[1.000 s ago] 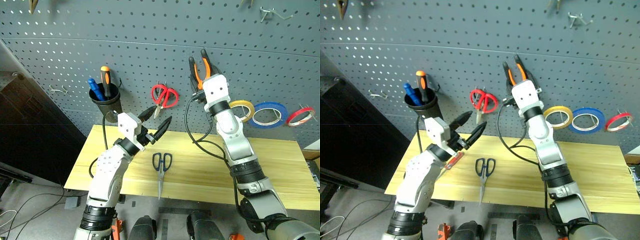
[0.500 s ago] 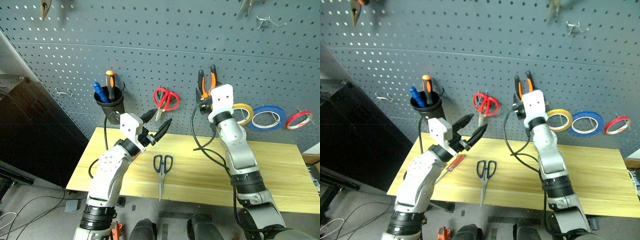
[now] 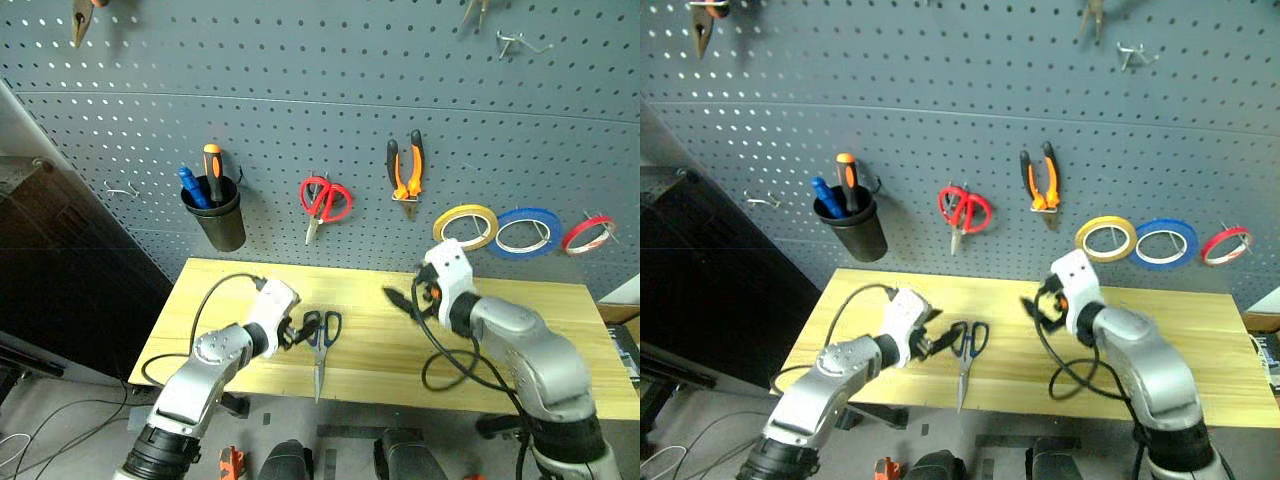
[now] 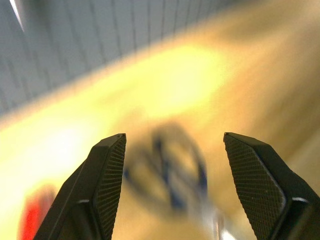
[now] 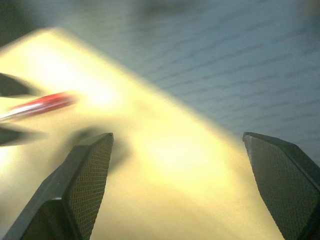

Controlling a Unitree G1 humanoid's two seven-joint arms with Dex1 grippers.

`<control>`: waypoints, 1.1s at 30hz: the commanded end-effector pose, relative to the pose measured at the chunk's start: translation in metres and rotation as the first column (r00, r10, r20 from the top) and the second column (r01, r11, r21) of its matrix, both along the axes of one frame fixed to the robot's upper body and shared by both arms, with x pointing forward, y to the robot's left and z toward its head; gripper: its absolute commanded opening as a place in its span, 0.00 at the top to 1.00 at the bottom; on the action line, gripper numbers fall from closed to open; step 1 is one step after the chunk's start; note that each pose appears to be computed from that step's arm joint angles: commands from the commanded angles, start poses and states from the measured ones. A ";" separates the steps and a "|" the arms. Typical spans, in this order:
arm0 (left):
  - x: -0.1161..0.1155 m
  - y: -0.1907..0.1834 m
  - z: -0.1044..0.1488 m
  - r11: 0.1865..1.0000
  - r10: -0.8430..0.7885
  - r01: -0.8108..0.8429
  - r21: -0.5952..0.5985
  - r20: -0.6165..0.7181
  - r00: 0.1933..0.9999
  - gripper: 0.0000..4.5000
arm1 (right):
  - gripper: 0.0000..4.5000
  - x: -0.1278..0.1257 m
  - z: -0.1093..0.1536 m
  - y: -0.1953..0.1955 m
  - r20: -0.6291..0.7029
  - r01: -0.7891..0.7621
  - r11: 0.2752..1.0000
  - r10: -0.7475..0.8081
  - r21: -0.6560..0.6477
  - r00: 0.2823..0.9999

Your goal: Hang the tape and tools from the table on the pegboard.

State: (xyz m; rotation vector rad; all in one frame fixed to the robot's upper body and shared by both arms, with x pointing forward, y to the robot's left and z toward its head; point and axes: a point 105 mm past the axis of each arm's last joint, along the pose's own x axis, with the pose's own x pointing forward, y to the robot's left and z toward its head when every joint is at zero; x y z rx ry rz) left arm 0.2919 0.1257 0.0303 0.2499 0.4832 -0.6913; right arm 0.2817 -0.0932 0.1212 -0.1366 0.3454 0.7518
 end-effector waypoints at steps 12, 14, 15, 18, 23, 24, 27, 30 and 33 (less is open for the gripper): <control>-0.016 -0.024 -0.052 0.988 0.147 -0.131 0.080 -0.249 0.957 0.26 | 0.01 -0.038 0.020 0.020 -0.033 -0.251 0.968 0.251 0.003 0.967; -0.012 -0.028 -0.060 0.977 0.209 -0.191 0.092 -0.267 0.941 0.26 | 0.01 -0.039 0.020 0.020 -0.033 -0.262 0.965 0.261 -0.007 0.965; -0.010 -0.030 -0.063 0.972 0.232 -0.212 0.099 -0.273 0.934 0.26 | 0.01 -0.040 0.021 0.021 -0.033 -0.265 0.964 0.264 -0.010 0.964; -0.004 -0.035 -0.071 0.955 0.295 -0.275 0.109 -0.292 0.910 0.26 | 0.01 -0.042 0.023 0.020 -0.033 -0.278 0.961 0.277 -0.013 0.960; -0.004 -0.048 -0.080 0.946 0.325 -0.302 0.121 -0.333 0.885 0.26 | 0.01 -0.048 0.029 0.020 -0.039 -0.309 0.951 0.309 0.018 0.950; -0.004 -0.049 -0.081 0.945 0.326 -0.302 0.122 -0.337 0.883 0.26 | 0.01 -0.048 0.030 0.020 -0.041 -0.313 0.949 0.314 0.025 0.949; -0.005 -0.053 -0.081 0.948 0.318 -0.291 0.129 -0.340 0.885 0.26 | 0.01 -0.052 0.033 0.017 -0.055 -0.320 0.946 0.323 0.054 0.945; -0.001 -0.050 -0.079 0.940 0.341 -0.321 0.116 -0.339 0.877 0.30 | 0.00 -0.053 0.033 0.014 -0.063 -0.319 0.946 0.322 0.053 0.945; 0.006 -0.044 -0.074 0.931 0.365 -0.350 0.106 -0.319 0.875 0.45 | 0.00 -0.052 0.033 0.012 -0.065 -0.311 0.949 0.314 0.050 0.947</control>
